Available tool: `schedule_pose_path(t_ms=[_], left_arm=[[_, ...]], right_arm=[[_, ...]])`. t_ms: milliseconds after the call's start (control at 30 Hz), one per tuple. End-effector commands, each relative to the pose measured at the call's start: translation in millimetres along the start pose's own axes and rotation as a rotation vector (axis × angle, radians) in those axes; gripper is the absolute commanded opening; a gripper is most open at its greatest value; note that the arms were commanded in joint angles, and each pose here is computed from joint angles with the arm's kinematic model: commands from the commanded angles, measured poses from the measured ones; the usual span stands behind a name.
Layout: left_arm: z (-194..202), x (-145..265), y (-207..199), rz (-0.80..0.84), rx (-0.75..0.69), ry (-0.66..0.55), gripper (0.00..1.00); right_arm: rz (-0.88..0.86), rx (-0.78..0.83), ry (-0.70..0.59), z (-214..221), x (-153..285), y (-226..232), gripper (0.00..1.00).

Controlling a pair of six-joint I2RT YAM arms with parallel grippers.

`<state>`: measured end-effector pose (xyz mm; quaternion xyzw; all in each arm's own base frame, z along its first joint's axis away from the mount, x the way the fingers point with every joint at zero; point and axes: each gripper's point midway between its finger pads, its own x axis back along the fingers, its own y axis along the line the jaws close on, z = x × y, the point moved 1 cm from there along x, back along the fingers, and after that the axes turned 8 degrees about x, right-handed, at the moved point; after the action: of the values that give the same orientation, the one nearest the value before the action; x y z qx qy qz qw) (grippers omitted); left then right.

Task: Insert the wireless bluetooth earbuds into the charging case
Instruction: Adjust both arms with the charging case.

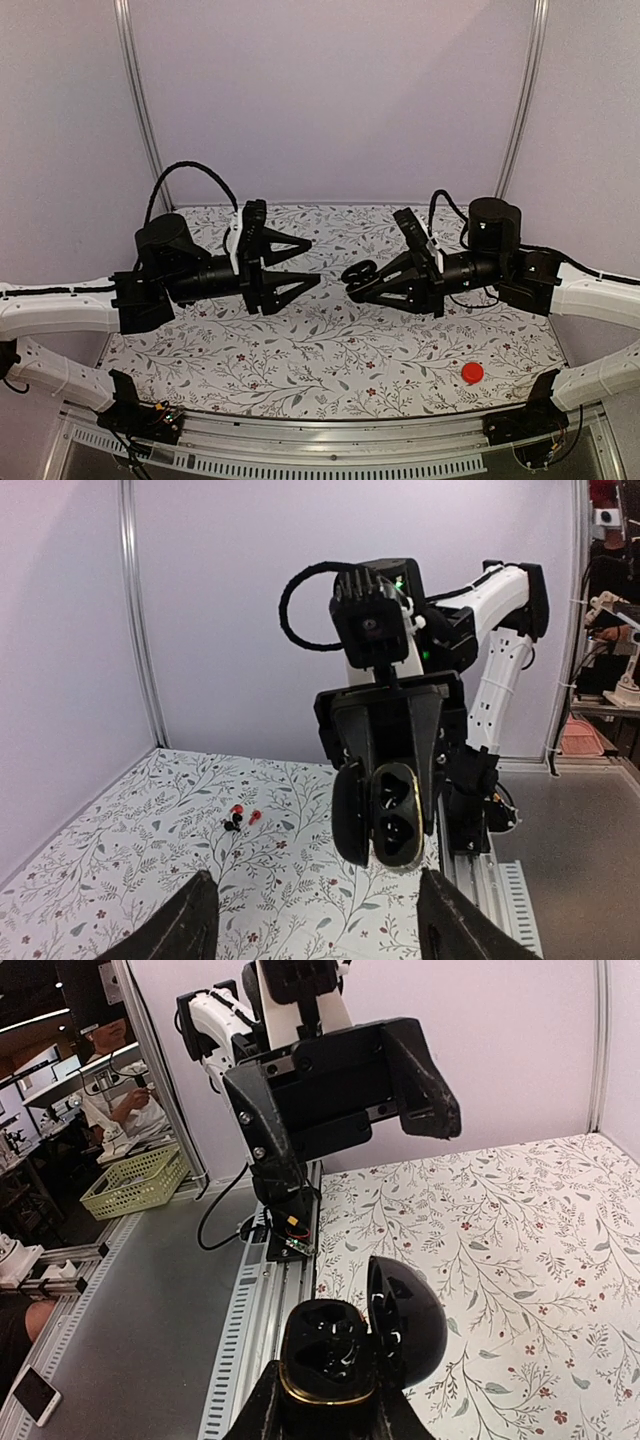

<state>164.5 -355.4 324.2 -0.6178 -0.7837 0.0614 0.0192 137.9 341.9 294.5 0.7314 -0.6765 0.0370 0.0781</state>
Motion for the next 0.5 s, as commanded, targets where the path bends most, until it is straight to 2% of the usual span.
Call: schedule_pose_path(t_ms=[0, 200, 467], left_arm=[[3.8, 5.4, -13.0, 0.072, 0.004, -0.019, 0.66], [7.6, 0.4, -26.3, 0.150, 0.029, -0.018, 0.57], [-12.2, -6.8, -36.7, 0.229, 0.145, -0.039, 0.57]], right_arm=[[0.017, 0.029, -0.121, -33.6, 8.9, -0.3, 0.00], [-0.007, 0.030, -0.162, -47.9, 8.8, 2.0, 0.00], [-0.073, 0.053, -0.126, -36.5, 5.7, 11.0, 0.00]])
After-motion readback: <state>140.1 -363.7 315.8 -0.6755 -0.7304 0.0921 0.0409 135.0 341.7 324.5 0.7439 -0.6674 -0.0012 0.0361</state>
